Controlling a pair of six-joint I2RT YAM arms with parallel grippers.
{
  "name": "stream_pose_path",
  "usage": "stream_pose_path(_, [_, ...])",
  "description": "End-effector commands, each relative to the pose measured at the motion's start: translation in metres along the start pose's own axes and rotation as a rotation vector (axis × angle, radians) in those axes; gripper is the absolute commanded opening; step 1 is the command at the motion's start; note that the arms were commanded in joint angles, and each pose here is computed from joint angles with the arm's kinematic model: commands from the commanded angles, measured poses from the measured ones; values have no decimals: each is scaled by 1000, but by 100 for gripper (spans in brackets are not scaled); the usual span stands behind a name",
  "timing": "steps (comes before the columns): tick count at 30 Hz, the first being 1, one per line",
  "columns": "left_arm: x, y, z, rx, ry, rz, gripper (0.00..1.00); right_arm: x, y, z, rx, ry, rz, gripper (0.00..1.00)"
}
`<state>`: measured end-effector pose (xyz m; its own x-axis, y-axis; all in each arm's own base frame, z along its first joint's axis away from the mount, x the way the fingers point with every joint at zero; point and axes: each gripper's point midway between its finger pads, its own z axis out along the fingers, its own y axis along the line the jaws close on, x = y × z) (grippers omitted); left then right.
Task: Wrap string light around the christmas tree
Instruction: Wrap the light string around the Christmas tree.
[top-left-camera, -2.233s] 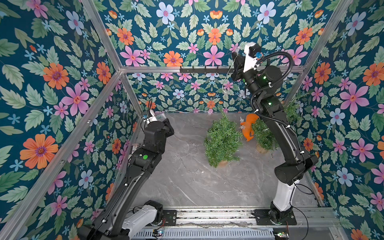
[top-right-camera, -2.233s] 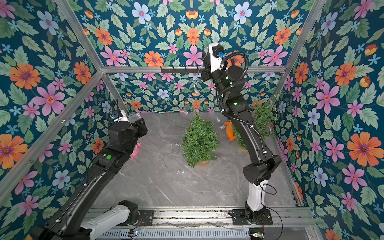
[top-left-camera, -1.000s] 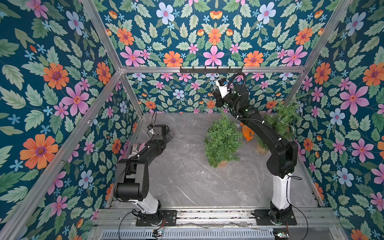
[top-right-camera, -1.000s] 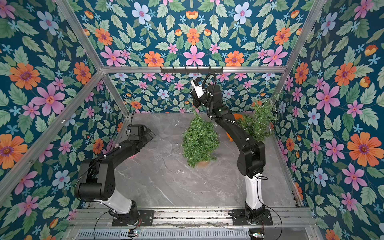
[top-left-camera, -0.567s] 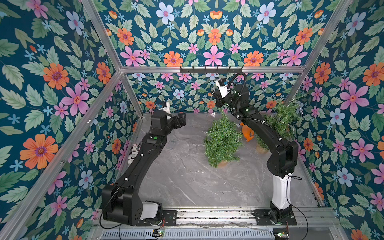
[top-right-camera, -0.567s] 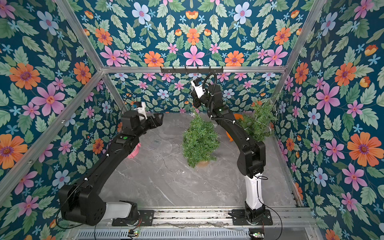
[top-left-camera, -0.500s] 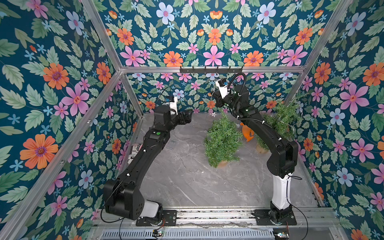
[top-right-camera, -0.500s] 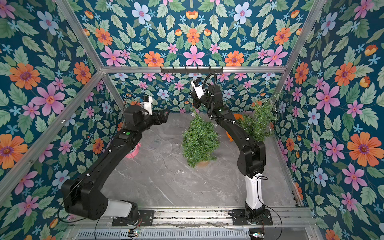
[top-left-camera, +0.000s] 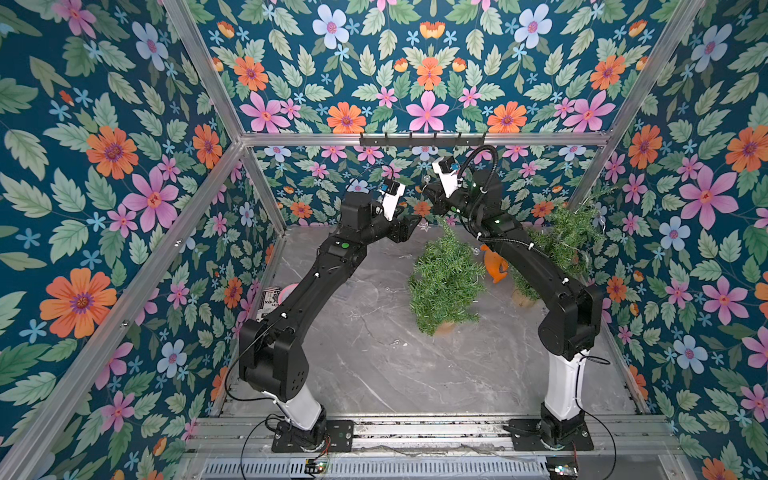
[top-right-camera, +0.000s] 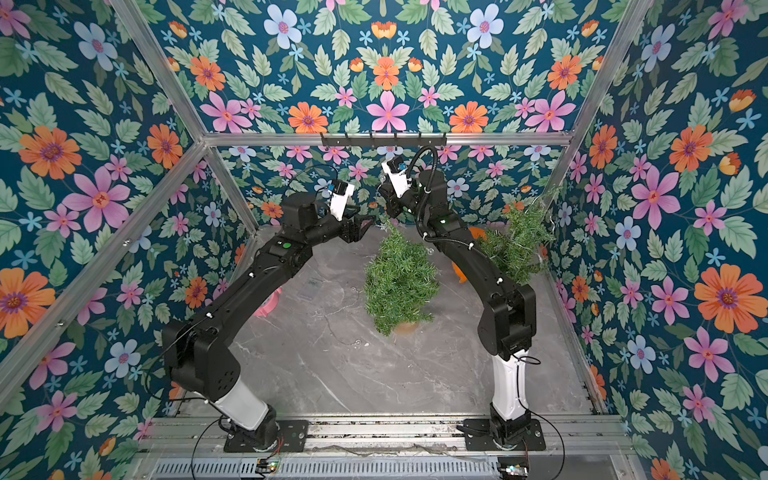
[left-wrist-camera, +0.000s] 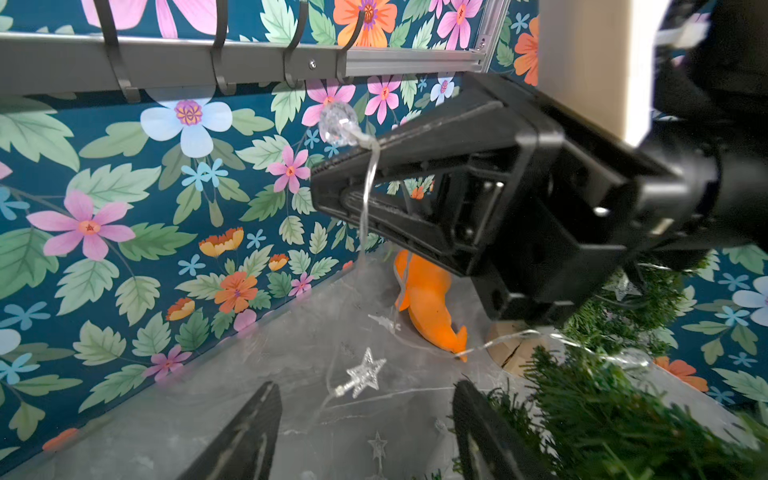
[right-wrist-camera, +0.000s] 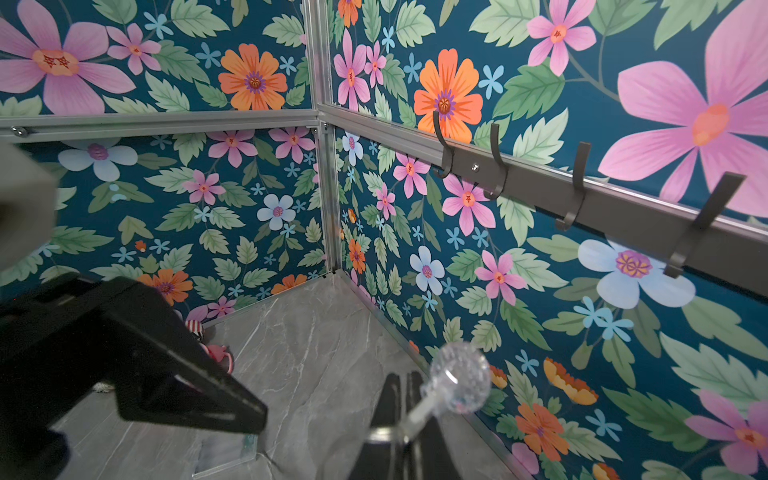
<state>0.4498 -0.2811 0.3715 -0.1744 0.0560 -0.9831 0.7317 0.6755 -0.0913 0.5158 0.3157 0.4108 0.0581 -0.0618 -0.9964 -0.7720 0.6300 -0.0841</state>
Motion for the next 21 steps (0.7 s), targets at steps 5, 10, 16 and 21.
stream_pose_path(5, [-19, -1, 20, 39, -55, 26, 61, -20, 15, -7, -73, -61, -13, 10])
stream_pose_path(10, [-25, 3, 28, 32, -80, 13, 43, -23, 21, -10, -105, -53, -18, 11])
stream_pose_path(16, [-45, -4, 22, 31, -158, 2, 0, -17, 19, -9, -89, -32, -20, 17])
stream_pose_path(21, [-67, -10, 4, 15, -241, 8, 0, -4, -1, 0, -8, -1, -13, 36])
